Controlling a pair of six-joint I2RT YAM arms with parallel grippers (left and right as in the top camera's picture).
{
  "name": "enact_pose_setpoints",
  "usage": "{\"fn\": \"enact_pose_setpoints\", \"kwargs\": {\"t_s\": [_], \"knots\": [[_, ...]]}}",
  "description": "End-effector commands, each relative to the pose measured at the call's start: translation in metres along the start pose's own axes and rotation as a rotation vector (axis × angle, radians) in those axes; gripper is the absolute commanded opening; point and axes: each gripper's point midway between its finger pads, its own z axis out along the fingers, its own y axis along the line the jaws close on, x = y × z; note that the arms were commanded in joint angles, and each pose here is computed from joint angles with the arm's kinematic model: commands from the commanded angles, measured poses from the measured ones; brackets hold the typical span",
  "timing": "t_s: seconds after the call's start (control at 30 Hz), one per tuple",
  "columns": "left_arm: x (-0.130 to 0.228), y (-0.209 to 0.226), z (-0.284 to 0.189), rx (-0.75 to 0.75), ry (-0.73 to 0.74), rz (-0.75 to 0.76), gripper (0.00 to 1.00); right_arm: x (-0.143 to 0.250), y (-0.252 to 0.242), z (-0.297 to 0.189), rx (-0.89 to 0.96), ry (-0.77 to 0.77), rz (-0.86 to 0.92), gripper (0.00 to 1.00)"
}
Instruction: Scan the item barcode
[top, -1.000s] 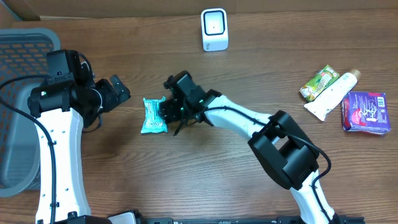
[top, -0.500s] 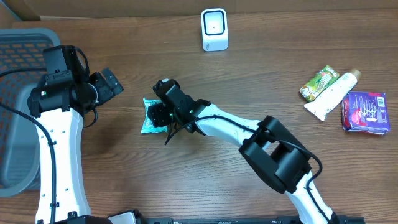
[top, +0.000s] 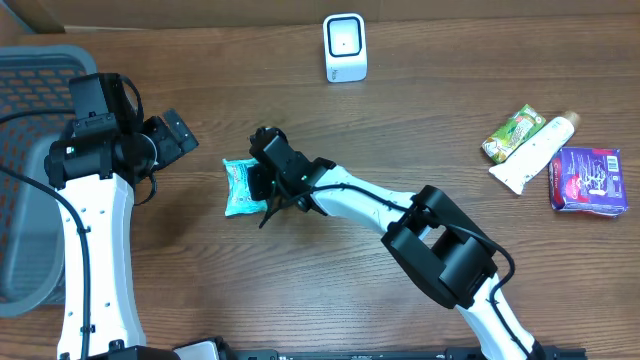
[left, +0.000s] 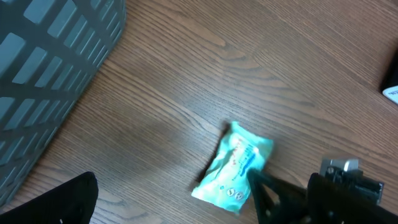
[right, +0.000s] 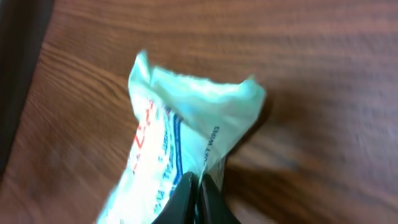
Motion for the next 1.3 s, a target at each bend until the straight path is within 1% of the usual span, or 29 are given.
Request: {"fn": "enact_pose_setpoints", "kwargs": {"t_s": [0.0,0.1,0.17,0.23,0.4,0.5,0.57,0.67,0.8,0.83,0.93,0.97,1.0,1.03,1.07,1.13,1.27], "knots": [[-0.005,0.000,-0.002,-0.007,-0.018,-0.013,1.00,-0.008,-0.015,-0.029,0.005,0.044,0.062,0.04],[-0.005,0.000,-0.002,-0.007,-0.018,-0.013,1.00,-0.018,-0.024,-0.061,-0.008,0.072,0.046,0.04],[-0.005,0.000,-0.002,-0.007,-0.018,-0.013,1.00,-0.018,-0.029,-0.077,-0.026,0.107,0.008,0.04],[-0.005,0.000,-0.002,-0.007,-0.018,-0.013,0.99,-0.017,-0.042,-0.089,-0.007,0.135,-0.001,0.04],[-0.005,0.000,-0.002,-0.007,-0.018,-0.013,1.00,-0.012,-0.055,-0.096,0.017,0.170,-0.054,0.04],[-0.005,0.000,-0.002,-0.007,-0.018,-0.013,1.00,-0.015,-0.062,-0.095,0.070,0.149,-0.090,0.36],[-0.005,0.000,-0.002,-0.007,-0.018,-0.013,0.99,-0.019,-0.071,-0.095,0.128,0.128,-0.098,0.50],[-0.005,0.000,-0.002,-0.007,-0.018,-0.013,1.00,-0.022,-0.076,-0.099,0.166,0.124,-0.126,0.56],[-0.005,0.000,-0.002,-0.007,-0.018,-0.013,1.00,-0.025,-0.070,-0.103,0.169,0.120,-0.121,0.56],[-0.005,0.000,-0.002,-0.007,-0.018,-0.013,1.00,-0.025,-0.068,-0.102,0.175,0.114,-0.104,0.59],[-0.005,0.000,-0.002,-0.007,-0.018,-0.013,1.00,-0.027,-0.073,-0.102,0.272,0.058,0.015,0.70],[-0.005,0.000,-0.002,-0.007,-0.018,-0.013,1.00,-0.027,-0.073,-0.102,0.306,0.032,0.056,0.75],[-0.005,0.000,-0.002,-0.007,-0.018,-0.013,1.00,-0.028,-0.072,-0.102,0.331,0.008,0.089,0.82],[-0.005,0.000,-0.002,-0.007,-0.018,-0.013,1.00,-0.028,-0.070,-0.102,0.354,-0.022,0.117,0.94],[-0.005,0.000,-0.002,-0.007,-0.018,-0.013,0.99,-0.030,-0.068,-0.102,0.379,-0.057,0.140,1.00],[-0.005,0.000,-0.002,-0.007,-0.018,-0.013,1.00,-0.034,-0.065,-0.104,0.443,-0.149,0.194,1.00],[-0.005,0.000,-0.002,-0.007,-0.018,-0.013,1.00,-0.036,-0.071,-0.103,0.518,-0.248,0.275,1.00]]}}
